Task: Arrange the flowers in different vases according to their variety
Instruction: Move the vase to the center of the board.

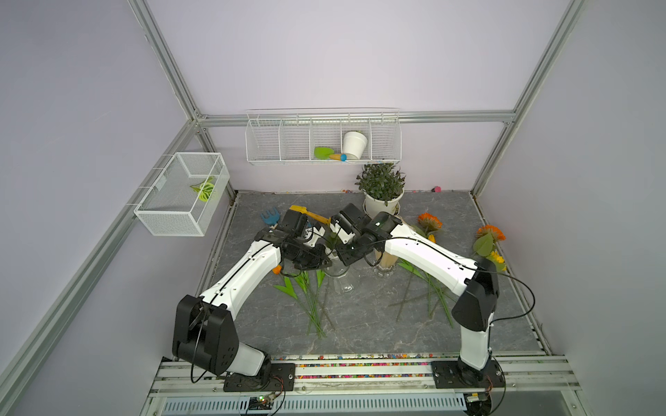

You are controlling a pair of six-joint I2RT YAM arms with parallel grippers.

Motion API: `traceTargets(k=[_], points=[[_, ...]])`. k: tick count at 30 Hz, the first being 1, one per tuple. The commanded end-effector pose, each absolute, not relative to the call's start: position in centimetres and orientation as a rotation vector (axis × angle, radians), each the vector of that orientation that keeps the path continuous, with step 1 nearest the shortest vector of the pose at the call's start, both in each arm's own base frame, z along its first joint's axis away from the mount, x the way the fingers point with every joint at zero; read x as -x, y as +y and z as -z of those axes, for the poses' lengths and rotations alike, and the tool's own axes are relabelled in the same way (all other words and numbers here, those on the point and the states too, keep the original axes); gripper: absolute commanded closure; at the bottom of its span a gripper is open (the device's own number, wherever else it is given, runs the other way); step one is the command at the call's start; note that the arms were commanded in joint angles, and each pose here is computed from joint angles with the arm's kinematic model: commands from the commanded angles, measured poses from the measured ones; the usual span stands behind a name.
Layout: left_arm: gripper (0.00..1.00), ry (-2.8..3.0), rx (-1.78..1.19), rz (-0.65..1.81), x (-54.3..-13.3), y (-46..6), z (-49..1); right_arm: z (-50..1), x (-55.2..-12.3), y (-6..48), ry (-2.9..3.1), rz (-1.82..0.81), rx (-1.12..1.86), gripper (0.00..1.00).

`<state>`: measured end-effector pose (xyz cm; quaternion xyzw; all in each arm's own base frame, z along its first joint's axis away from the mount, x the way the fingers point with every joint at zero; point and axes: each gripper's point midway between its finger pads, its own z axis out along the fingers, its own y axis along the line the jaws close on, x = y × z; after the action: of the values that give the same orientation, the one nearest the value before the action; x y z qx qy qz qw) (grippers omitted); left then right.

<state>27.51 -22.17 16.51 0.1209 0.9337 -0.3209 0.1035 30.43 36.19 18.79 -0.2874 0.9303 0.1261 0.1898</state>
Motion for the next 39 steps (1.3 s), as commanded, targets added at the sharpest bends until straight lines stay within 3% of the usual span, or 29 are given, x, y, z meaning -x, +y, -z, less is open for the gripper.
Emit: traceTargets(k=[1, 7, 8, 14, 17, 30, 39], points=[[1.00, 2.787, -0.514, 1.026, -25.7, -23.6, -15.5, -14.7, -31.7, 34.9, 2.666, -0.219, 0.871, 1.00], [1.00, 2.806, -0.517, 0.981, -26.0, -23.4, -15.5, -14.4, -31.7, 34.8, 2.672, -0.213, 0.874, 0.99], [1.00, 2.808, -0.515, 0.972, -26.1, -23.4, -15.6, -14.3, -31.6, 34.9, 2.673, -0.215, 0.876, 0.95], [1.00, 2.815, -0.505, 0.923, -26.6, -23.1, -16.0, -14.6, -31.6, 35.0, 2.668, -0.223, 0.882, 0.41], [1.00, 2.825, -0.505, 0.891, -26.9, -22.9, -16.3, -15.5, -31.9, 35.1, 2.646, -0.219, 0.876, 0.28], [1.00, 2.855, -0.497, 0.787, -27.6, -22.1, -16.7, -20.7, -32.3, 36.3, 2.528, -0.323, 0.892, 0.26], [1.00, 2.864, -0.491, 0.751, -28.5, -22.1, -16.8, -25.8, -31.8, 33.8, 2.426, -0.274, 0.858, 0.27]])
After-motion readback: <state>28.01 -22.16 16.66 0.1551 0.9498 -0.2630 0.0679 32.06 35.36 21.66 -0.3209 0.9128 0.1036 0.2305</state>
